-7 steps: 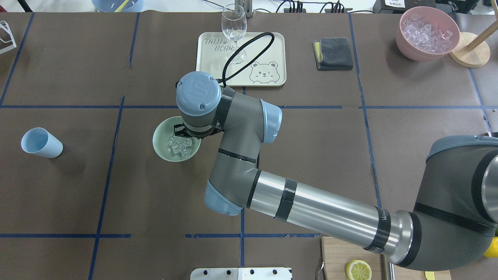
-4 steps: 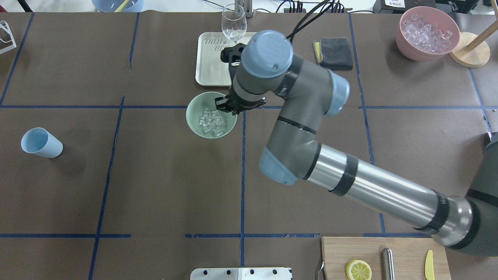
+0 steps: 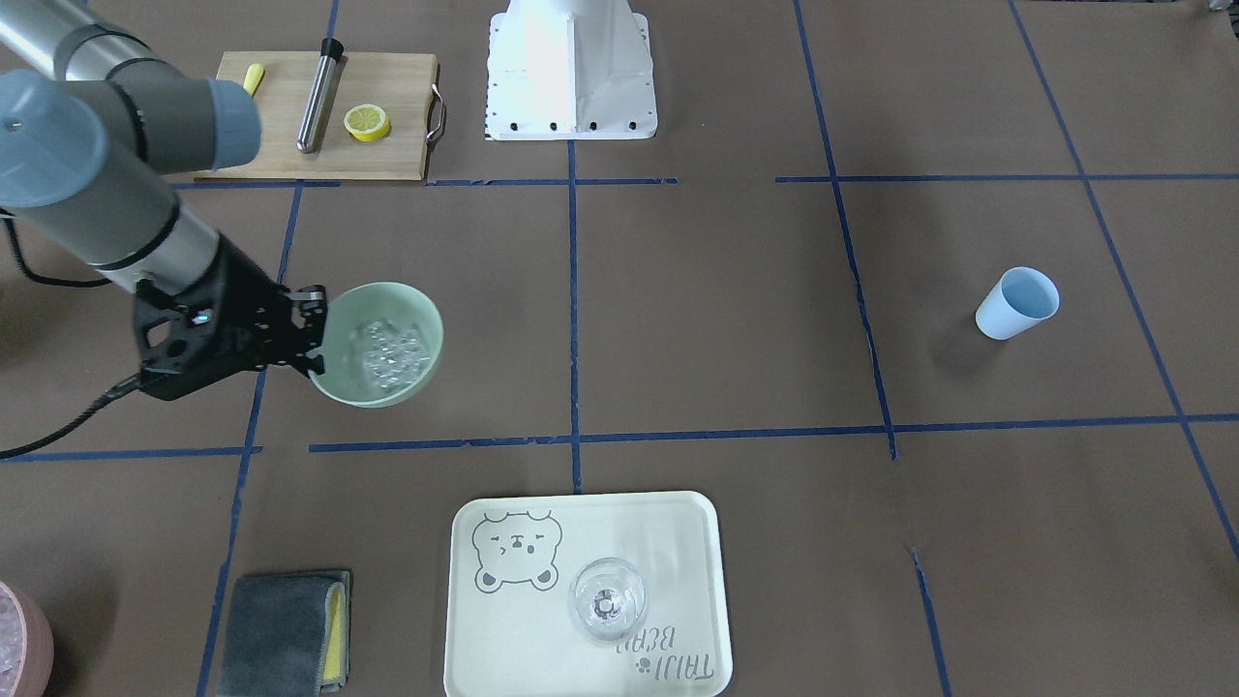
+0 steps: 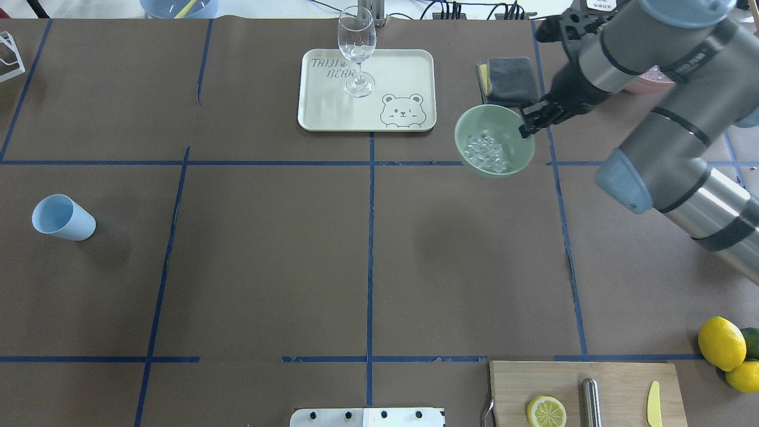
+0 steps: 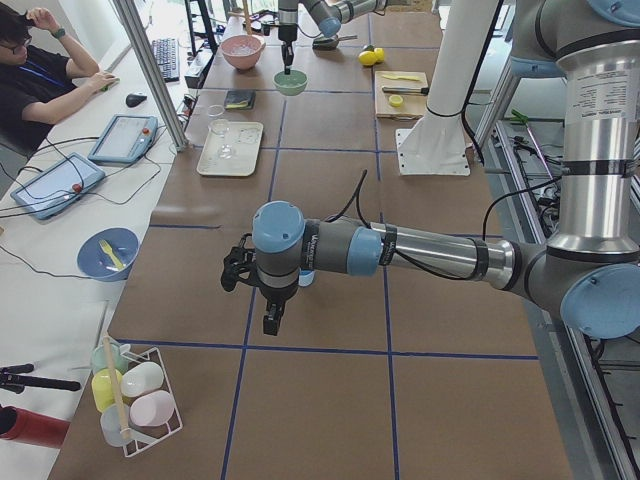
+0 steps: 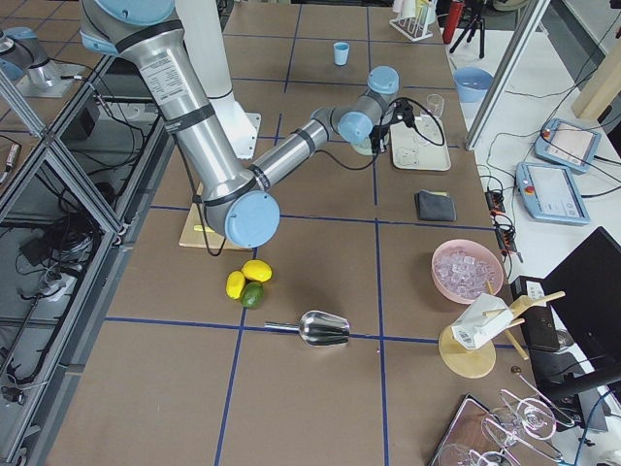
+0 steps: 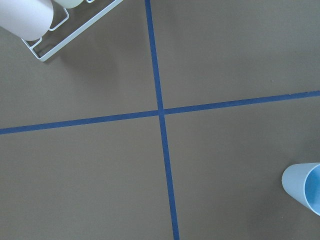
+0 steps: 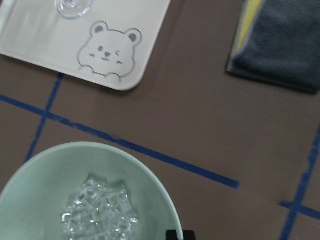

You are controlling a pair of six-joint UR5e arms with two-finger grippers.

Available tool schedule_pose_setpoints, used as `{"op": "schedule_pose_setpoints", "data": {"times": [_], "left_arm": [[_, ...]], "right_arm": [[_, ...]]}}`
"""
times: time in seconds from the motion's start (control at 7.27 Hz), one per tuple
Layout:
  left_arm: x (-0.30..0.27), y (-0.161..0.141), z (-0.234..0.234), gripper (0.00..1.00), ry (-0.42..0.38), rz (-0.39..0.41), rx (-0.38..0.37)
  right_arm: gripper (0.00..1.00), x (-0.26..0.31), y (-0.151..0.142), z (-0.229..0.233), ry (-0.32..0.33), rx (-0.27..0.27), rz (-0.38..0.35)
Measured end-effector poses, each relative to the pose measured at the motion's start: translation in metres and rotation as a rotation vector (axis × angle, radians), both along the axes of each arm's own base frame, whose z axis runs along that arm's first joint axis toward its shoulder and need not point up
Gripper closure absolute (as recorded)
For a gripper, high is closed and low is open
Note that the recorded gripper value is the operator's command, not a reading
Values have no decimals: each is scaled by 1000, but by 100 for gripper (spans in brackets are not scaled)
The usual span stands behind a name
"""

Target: Pour ice into bowl

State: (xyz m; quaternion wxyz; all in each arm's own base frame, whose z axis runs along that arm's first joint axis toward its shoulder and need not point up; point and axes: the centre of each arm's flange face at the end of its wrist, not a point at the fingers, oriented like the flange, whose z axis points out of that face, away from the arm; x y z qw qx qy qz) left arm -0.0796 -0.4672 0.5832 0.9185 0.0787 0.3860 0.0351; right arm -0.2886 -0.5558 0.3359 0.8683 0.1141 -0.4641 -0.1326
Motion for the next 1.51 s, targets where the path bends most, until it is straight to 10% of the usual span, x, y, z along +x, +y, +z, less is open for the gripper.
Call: {"op": "schedule_pose_setpoints", "data": {"times": [0.96, 1.1, 1.38, 1.51], "left_arm": [[0, 0, -4, 0, 0, 2, 9], [0, 0, -4, 0, 0, 2, 9], [0, -1, -5, 0, -1, 2, 10], [0, -1, -5, 0, -1, 2, 11]], "right_arm": [[100, 94, 90, 234, 57, 32, -40], [81, 94, 90, 245, 54, 38, -40], [0, 93, 88, 252, 53, 41, -41], [0, 93, 86, 250, 52, 48, -38]]}}
